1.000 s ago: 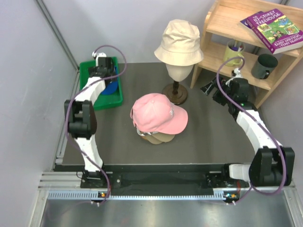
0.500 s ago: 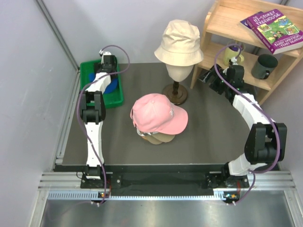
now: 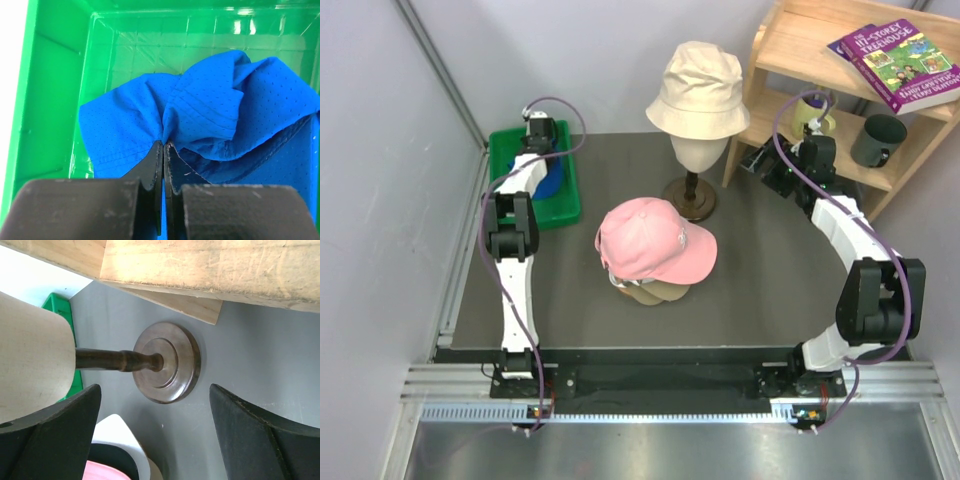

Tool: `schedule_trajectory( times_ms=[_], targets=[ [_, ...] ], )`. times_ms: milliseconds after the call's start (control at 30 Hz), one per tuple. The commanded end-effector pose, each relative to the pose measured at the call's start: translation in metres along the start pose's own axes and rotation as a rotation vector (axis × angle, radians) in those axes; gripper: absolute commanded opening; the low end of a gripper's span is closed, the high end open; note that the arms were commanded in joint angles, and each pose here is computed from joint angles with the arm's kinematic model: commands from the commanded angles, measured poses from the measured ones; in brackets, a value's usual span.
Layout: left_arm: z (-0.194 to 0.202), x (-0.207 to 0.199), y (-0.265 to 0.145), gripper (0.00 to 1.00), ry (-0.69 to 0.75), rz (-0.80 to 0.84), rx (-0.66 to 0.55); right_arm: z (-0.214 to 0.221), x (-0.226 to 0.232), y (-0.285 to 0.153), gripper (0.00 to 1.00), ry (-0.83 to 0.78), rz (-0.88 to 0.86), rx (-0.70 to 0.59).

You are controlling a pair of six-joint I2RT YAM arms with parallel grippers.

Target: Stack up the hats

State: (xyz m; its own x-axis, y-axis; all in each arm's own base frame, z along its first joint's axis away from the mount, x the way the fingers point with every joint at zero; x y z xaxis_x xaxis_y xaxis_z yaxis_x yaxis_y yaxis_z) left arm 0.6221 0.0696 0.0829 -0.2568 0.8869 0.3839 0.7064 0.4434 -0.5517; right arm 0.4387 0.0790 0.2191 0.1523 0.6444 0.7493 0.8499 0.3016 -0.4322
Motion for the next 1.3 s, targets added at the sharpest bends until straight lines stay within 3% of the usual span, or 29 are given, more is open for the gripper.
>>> schedule_trajectory(
  times_ms=[0, 167, 400, 700, 1033, 1267],
  targets=[
    [-0.025, 0.025, -0.026, 0.00, -0.054, 0.004, -0.051, -0.025, 0.030, -0.012, 0.88, -0.045, -0.077, -0.077],
    [-0.065, 0.051, -0.078, 0.00, -0.114, 0.022, -0.142, -0.030, 0.045, -0.026, 0.88, -0.075, -0.118, -0.106],
    [-0.090, 0.078, -0.148, 0.00, -0.202, 0.058, -0.227, -0.026, 0.077, -0.039, 0.86, -0.166, -0.215, -0.106],
    [-0.121, 0.085, -0.254, 0.00, -0.327, 0.317, -0.403, 0.003, 0.136, -0.067, 0.86, -0.221, -0.361, -0.094],
    [-0.151, 0.100, -0.397, 0.00, -0.434, 0.609, -0.675, 0.055, 0.203, -0.114, 0.86, 0.087, -0.592, 0.073],
    [-0.156, 0.091, -0.484, 0.00, -0.464, 0.760, -0.778, 0.093, 0.229, -0.150, 0.88, 0.298, -0.694, 0.213]
  ],
)
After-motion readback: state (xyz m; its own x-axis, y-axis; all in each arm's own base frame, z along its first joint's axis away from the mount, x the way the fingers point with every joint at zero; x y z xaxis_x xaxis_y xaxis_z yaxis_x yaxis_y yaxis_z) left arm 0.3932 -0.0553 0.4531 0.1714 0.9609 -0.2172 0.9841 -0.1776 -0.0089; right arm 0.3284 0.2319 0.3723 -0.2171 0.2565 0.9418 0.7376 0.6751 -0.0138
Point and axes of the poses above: each gripper's point midway between its finger pads, its own y axis out along the fingers, its own x axis along the line the jaws close on, z = x × y, the point moved 2 cm from there along -y, back along the fingers, and after that the axes turned 10 degrees about y, right-handed, at the moved point
